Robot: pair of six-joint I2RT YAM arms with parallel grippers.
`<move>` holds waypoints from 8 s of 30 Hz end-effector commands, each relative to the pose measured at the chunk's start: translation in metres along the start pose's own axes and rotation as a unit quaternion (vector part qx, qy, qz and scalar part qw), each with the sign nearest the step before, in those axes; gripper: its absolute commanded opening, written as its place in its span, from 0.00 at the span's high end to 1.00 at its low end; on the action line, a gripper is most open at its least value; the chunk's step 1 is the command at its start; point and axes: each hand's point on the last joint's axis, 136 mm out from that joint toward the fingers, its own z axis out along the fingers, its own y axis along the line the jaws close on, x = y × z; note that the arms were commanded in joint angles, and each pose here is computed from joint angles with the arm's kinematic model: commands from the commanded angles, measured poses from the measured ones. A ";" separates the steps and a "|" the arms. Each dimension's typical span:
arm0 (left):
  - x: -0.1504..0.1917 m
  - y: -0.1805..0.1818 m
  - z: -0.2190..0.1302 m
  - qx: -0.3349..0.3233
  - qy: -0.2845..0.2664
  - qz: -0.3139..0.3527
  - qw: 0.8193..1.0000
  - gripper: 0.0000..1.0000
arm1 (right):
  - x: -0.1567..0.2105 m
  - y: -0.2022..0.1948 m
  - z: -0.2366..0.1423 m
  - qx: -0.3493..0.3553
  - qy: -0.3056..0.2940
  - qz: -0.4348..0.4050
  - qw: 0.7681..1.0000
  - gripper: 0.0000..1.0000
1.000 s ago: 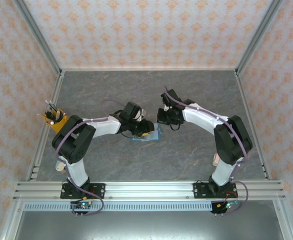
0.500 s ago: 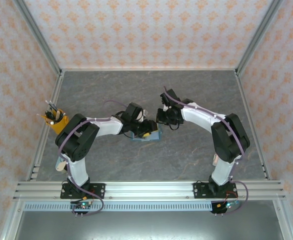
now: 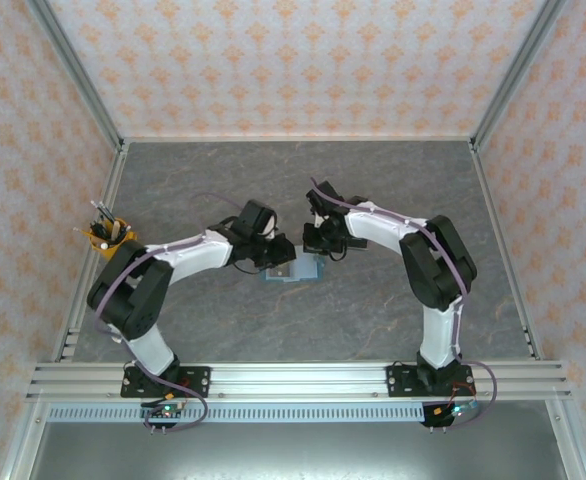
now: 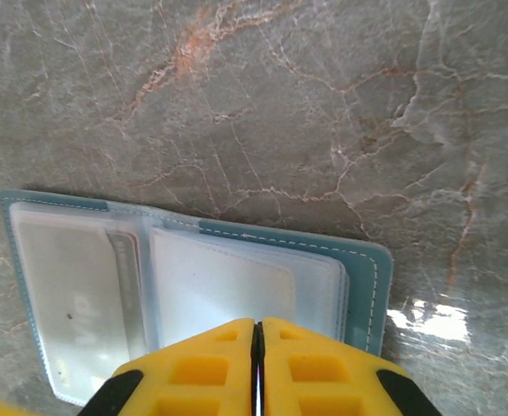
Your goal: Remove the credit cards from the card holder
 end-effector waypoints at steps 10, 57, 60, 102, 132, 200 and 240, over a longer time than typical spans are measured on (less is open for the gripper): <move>-0.008 0.050 -0.015 -0.095 -0.007 -0.032 0.995 0.54 | 0.008 -0.012 0.012 0.034 0.029 -0.005 0.999 0.89; -0.004 0.005 0.003 0.040 0.026 -0.033 0.998 0.70 | 0.006 -0.007 0.001 0.027 0.018 -0.010 0.999 0.89; -0.001 -0.002 0.005 0.053 0.030 -0.031 0.998 0.69 | 0.000 -0.001 -0.013 0.015 -0.009 -0.010 1.000 0.89; -0.013 -0.006 -0.003 0.055 0.002 -0.038 0.998 0.57 | -0.008 0.021 -0.053 0.002 -0.079 -0.041 0.996 0.87; -0.009 0.057 0.021 -0.025 0.016 -0.109 0.994 0.76 | 0.006 0.008 0.024 0.068 0.070 -0.115 0.989 0.92; -0.006 0.046 0.027 -0.047 0.010 -0.060 0.997 0.77 | 0.027 -0.050 0.047 0.102 0.118 -0.126 0.980 0.93; -0.016 0.033 0.039 0.041 0.012 -0.057 0.997 0.95 | 0.032 -0.054 0.053 0.097 0.131 -0.109 0.981 0.93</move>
